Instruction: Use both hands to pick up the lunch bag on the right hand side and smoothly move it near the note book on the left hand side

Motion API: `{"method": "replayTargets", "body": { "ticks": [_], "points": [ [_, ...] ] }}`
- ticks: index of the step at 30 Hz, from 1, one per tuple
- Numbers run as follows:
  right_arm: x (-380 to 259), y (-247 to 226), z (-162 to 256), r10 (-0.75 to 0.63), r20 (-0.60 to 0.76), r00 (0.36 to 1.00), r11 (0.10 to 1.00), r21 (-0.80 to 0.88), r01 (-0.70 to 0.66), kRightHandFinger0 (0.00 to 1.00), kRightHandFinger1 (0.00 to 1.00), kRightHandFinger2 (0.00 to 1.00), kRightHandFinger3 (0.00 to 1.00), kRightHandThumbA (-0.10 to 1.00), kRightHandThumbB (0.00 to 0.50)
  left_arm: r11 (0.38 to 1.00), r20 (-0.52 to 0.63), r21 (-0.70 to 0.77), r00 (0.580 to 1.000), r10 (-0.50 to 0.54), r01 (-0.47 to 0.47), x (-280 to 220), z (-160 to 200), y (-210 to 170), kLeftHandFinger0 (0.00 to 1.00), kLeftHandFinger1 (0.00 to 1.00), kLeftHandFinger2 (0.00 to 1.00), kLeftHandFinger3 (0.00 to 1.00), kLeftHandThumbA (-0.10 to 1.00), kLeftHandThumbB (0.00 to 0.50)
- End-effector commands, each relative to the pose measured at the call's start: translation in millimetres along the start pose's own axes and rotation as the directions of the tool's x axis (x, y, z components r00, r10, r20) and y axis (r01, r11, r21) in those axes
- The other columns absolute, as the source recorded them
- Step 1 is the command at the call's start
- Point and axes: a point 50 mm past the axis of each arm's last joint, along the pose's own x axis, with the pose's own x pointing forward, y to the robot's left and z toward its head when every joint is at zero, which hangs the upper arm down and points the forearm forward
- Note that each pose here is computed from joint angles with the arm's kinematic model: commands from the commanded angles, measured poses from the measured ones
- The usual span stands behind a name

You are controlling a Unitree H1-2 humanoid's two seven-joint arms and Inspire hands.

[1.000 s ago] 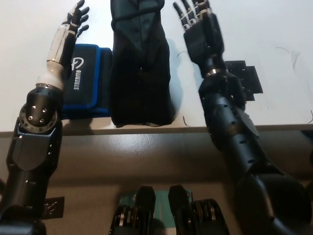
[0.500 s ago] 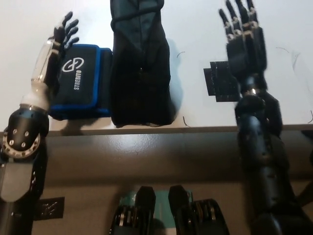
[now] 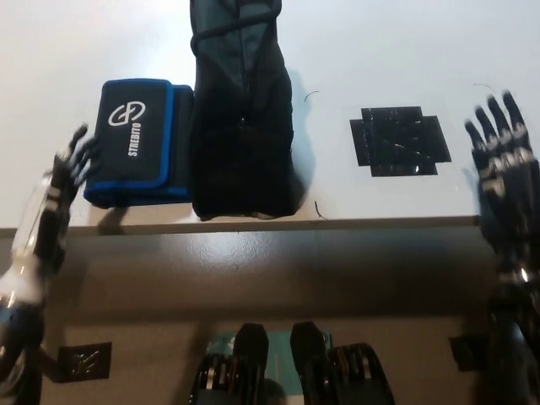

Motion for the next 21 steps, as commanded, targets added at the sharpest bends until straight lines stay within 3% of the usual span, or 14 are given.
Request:
{"method": "replayTargets", "body": {
  "ticks": [1,5,6,9,11,14,21],
  "points": [
    [-26.6,12.4,23.1,0.097,0.037,0.995,0.981,-0.171,-0.089,1.0,1.0,1.0,1.0,1.0,0.275,1.0,0.125,0.026,0.992,-0.016,0.013,-40.5,23.9,26.9,1.0,1.0,1.0,1.0,1.0,0.38],
    [-55.9,12.7,16.3,0.074,-0.017,0.997,0.983,-0.17,-0.075,1.0,1.0,1.0,1.0,1.0,0.242,0.999,0.082,0.044,0.997,-0.01,0.006,-69.4,7.2,26.3,1.0,1.0,1.0,1.0,1.0,0.374],
    [-63.0,13.6,14.2,0.077,-0.026,0.997,0.981,-0.178,-0.081,1.0,1.0,1.0,1.0,1.0,0.211,0.999,0.064,0.039,0.998,-0.001,-0.001,-76.1,1.0,25.6,1.0,1.0,1.0,1.0,1.0,0.356],
    [-78.0,15.0,8.7,0.09,-0.054,0.994,0.976,-0.194,-0.099,1.0,1.0,1.0,1.0,1.0,0.202,0.999,0.027,0.037,1.0,0.011,-0.012,-91.0,-13.7,23.6,1.0,1.0,1.0,1.0,1.0,0.328],
    [-83.5,17.9,2.0,0.094,-0.075,0.993,0.976,-0.188,-0.107,1.0,1.0,1.0,1.0,1.0,0.208,0.998,0.021,0.067,1.0,0.013,-0.014,-96.7,-23.5,24.7,1.0,1.0,1.0,1.0,1.0,0.275],
    [-92.4,23.3,-8.1,0.108,-0.118,0.987,0.978,-0.165,-0.126,1.0,1.0,1.0,1.0,1.0,0.218,0.998,-0.014,0.06,1.0,0.013,-0.012,-102.2,-33.4,22.6,1.0,1.0,1.0,1.0,1.0,0.294],
    [-95.6,19.8,-23.4,0.078,-0.139,0.987,0.975,-0.195,-0.104,1.0,1.0,1.0,1.0,1.0,0.217,0.997,-0.064,0.071,0.998,0.018,-0.013,-105.3,-56.0,18.1,1.0,1.0,1.0,1.0,1.0,0.275]
  ]
}}
